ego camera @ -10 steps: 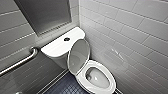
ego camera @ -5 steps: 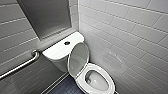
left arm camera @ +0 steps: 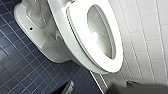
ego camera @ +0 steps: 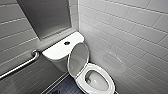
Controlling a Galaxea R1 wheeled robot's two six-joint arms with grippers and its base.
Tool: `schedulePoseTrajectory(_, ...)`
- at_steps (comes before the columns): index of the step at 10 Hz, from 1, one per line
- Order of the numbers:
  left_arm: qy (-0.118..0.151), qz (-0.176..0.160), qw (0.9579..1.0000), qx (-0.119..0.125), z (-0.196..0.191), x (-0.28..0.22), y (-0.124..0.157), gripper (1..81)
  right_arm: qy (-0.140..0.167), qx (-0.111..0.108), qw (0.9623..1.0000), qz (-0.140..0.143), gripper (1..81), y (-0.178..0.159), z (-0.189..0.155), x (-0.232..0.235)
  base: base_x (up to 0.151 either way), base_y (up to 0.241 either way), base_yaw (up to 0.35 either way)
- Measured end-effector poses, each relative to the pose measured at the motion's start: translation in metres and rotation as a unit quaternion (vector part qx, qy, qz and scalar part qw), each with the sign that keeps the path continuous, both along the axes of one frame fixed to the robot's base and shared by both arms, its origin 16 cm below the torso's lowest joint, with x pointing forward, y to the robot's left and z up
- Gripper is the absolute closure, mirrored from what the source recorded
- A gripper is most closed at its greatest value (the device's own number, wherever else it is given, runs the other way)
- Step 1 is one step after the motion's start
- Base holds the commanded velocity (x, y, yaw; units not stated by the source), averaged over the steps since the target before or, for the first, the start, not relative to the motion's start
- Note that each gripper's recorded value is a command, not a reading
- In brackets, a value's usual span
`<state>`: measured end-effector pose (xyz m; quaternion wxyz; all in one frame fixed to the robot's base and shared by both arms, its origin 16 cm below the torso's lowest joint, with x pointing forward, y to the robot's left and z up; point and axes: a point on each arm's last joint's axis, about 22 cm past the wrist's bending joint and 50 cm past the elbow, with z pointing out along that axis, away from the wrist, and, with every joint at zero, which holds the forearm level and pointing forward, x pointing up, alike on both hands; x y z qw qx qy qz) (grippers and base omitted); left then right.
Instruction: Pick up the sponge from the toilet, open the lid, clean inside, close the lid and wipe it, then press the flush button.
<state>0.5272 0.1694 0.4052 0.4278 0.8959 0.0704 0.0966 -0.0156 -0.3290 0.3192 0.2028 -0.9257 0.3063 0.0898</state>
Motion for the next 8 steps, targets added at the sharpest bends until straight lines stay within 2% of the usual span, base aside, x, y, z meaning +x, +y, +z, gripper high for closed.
schedulePoseTrajectory(3, 0.015, 0.073, 0.9972, -0.011, 0.017, 0.070, 0.012, 1.0, -0.006, 0.004, 1.0000, -0.006, 81.1, 0.006, 0.001, -0.001, 0.000, 0.000, 0.000)
schedulePoseTrajectory(5, 0.027, 0.120, 0.9923, -0.012, 0.022, 0.107, 0.029, 1.0, -0.002, 0.006, 0.9999, -0.008, 81.1, 0.010, 0.004, -0.007, 0.000, 0.000, 0.000)
schedulePoseTrajectory(8, 0.012, 0.151, 0.9884, -0.013, 0.039, 0.153, 0.043, 1.0, -0.014, 0.007, 0.9997, -0.017, 81.1, 0.014, 0.006, -0.006, 0.000, 0.000, 0.000)
